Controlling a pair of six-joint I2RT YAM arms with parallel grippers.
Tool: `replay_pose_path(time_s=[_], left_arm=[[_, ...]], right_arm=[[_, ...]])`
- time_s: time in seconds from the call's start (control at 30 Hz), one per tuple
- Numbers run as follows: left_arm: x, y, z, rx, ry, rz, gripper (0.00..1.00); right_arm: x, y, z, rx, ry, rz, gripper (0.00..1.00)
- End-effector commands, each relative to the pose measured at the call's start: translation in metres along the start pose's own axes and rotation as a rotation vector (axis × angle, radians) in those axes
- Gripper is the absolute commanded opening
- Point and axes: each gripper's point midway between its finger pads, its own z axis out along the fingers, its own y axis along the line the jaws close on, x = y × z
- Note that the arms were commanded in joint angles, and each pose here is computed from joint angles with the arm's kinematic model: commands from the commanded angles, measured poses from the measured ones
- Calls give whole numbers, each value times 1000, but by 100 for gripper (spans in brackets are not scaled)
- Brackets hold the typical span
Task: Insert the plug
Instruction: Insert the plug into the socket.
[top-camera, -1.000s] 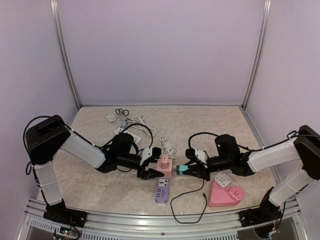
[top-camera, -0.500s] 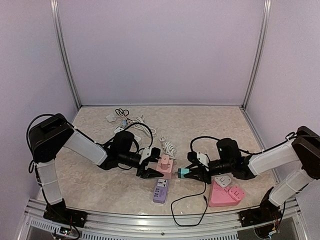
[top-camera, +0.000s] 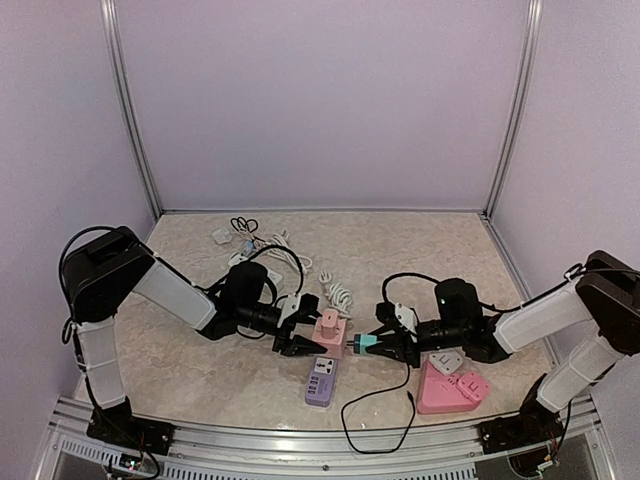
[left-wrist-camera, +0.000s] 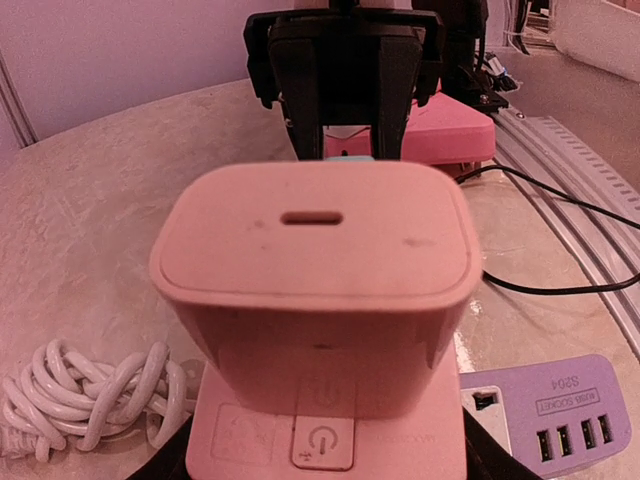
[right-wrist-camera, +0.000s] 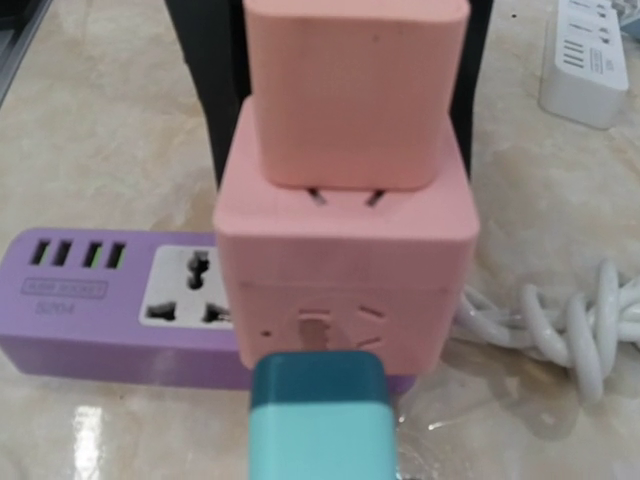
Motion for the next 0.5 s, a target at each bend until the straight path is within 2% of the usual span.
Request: replay_pose_path(time_s=[0.0,0.23,0.47], left_arm=[[33,-8,2,18,80,-76,0],[34,-11,4,24,81,-70,0],[35,-10,5,21,86,-74,0]], right_arm=[[-9,-4,3,-1,-31,-8,0],[-16,-4,5,-16,-66,1,0],[-11,-5,8,-20,-46,8,0]])
